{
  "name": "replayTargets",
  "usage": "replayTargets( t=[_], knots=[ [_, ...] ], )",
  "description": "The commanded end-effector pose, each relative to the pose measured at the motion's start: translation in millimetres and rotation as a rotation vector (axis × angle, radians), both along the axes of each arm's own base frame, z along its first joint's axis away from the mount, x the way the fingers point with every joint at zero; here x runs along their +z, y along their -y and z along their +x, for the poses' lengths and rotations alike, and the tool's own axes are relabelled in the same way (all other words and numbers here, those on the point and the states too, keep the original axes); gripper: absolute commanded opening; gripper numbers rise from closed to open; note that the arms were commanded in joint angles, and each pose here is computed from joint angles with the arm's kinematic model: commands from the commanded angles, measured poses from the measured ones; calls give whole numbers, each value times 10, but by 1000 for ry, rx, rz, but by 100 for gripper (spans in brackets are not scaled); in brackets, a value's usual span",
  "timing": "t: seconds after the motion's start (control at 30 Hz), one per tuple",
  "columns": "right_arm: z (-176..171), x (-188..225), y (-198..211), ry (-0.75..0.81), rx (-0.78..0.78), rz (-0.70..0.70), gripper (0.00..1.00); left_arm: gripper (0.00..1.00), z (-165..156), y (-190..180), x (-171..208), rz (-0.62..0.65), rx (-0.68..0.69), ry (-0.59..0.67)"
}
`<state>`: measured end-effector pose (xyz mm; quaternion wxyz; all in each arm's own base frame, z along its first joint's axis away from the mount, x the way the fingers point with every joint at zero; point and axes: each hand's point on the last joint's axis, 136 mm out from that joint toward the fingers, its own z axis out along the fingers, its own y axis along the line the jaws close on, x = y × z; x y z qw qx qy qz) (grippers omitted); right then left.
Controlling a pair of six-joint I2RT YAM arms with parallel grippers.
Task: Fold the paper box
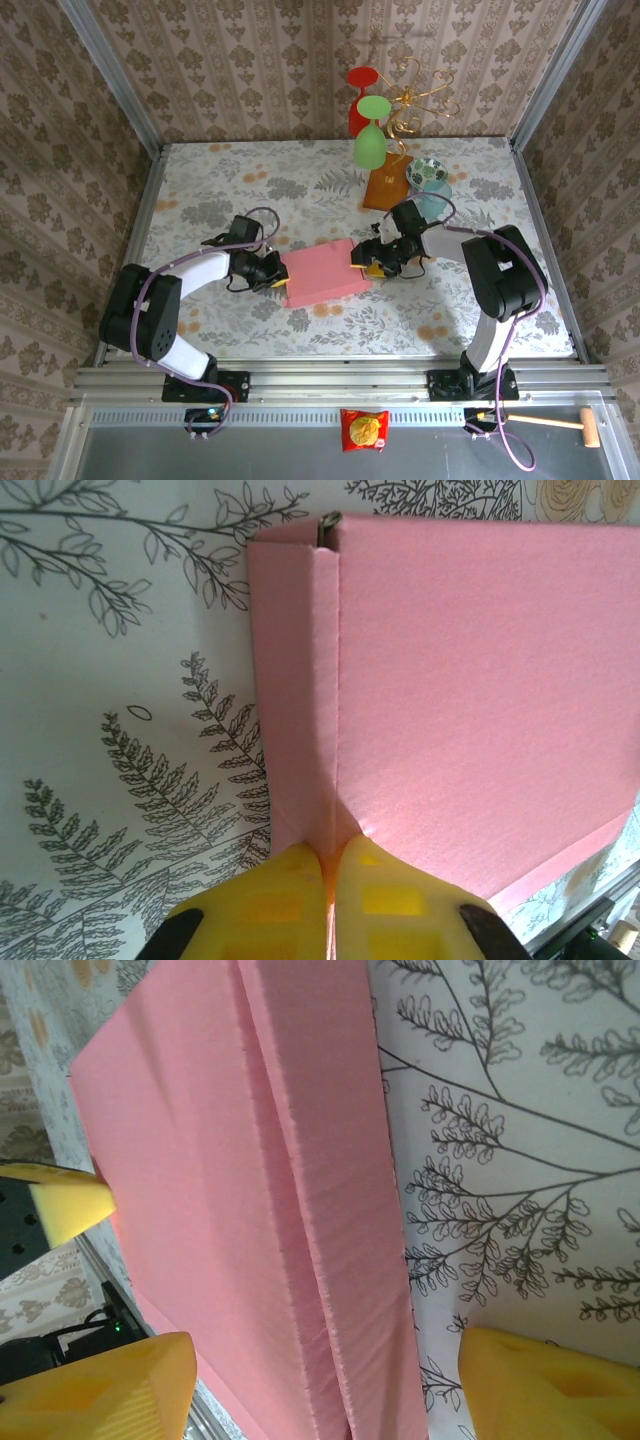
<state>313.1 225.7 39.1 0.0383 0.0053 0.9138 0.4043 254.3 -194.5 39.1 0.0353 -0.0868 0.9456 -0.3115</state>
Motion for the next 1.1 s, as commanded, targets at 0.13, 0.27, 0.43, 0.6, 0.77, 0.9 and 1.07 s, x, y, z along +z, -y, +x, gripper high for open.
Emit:
replayTargets(
  t=[0.13,0.27,0.43,0.6,0.77,0.9,1.07],
  knots=[
    [-12,26,-135,12,68,115,72,0,-137,-353,-330,125,41,-70],
    [-8,5,-149,-1,89,121,72,0,-160,-415,-358,129,52,-78],
    [29,56,-202,8,85,165,72,0,-196,-489,-398,143,57,-87],
    [39,61,-283,-3,100,205,73,0,-245,-568,-473,147,85,-108],
    [101,124,-383,-2,115,251,73,0,-253,-620,-516,141,104,-117],
    [122,169,-529,-8,149,282,71,0,-248,-632,-537,135,103,-121],
    [146,182,-665,-20,159,305,68,0,-218,-631,-539,133,104,-113]
  ],
)
